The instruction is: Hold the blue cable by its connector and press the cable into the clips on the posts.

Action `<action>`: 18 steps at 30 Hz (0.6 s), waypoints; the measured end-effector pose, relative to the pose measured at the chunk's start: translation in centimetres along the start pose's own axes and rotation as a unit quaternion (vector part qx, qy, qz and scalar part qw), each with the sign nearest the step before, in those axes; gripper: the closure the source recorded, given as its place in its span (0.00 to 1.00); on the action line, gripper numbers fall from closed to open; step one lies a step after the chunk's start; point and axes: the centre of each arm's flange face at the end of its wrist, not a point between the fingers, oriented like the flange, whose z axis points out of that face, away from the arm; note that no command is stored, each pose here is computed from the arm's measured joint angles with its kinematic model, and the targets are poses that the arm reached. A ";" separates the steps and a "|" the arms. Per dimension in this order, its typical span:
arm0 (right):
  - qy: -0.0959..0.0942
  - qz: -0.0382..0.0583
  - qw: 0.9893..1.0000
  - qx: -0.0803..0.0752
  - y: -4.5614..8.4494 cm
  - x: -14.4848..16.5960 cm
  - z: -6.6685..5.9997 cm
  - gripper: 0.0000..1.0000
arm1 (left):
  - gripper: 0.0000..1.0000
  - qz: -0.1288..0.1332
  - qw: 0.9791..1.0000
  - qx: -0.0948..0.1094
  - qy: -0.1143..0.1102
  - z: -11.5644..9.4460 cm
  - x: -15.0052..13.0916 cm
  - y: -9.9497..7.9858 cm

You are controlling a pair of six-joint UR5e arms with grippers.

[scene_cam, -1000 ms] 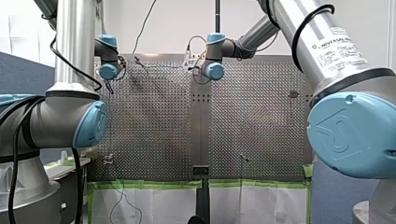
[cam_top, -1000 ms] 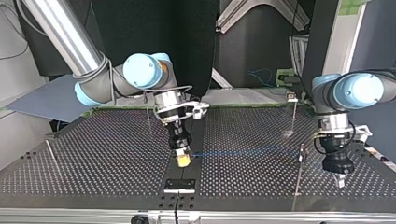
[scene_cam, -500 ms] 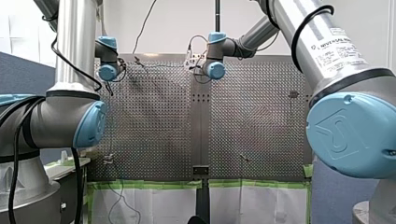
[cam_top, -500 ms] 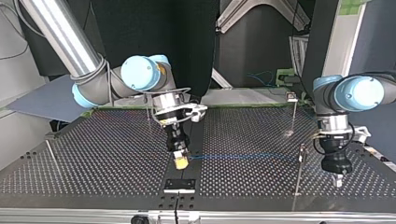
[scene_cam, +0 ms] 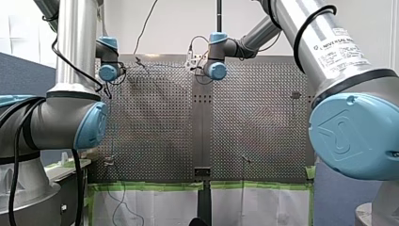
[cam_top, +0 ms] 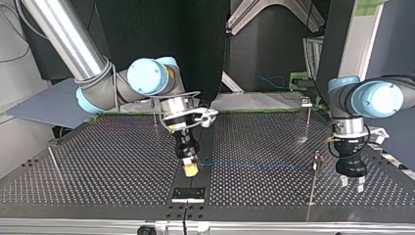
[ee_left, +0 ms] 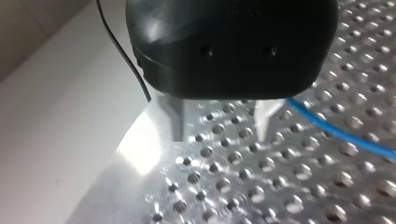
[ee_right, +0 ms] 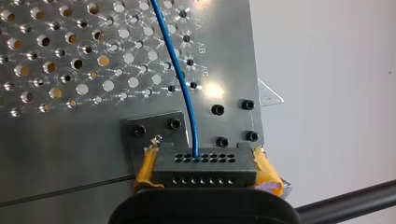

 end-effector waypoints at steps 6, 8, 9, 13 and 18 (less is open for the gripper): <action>-0.002 -0.001 1.000 0.001 -0.2 0.0 -0.1 1.00 | 0.00 0.025 0.999 -0.024 0.018 -0.6 0.4 0.3; -0.002 -0.001 1.000 0.001 -0.2 -0.1 -0.1 1.00 | 0.00 0.032 0.999 -0.025 0.026 -0.8 0.6 0.1; -0.002 -0.001 1.000 0.001 -0.2 -0.1 -0.1 1.00 | 0.00 0.036 0.999 -0.024 0.032 -0.9 0.7 0.0; -0.002 -0.001 1.000 0.001 -0.1 -0.1 -0.1 1.00 | 0.00 0.050 0.997 -0.016 0.053 -1.4 1.2 -0.5; -0.002 -0.001 1.000 0.001 -0.2 -0.1 -0.1 1.00 | 0.00 0.072 0.995 -0.012 0.069 -2.0 0.7 -1.0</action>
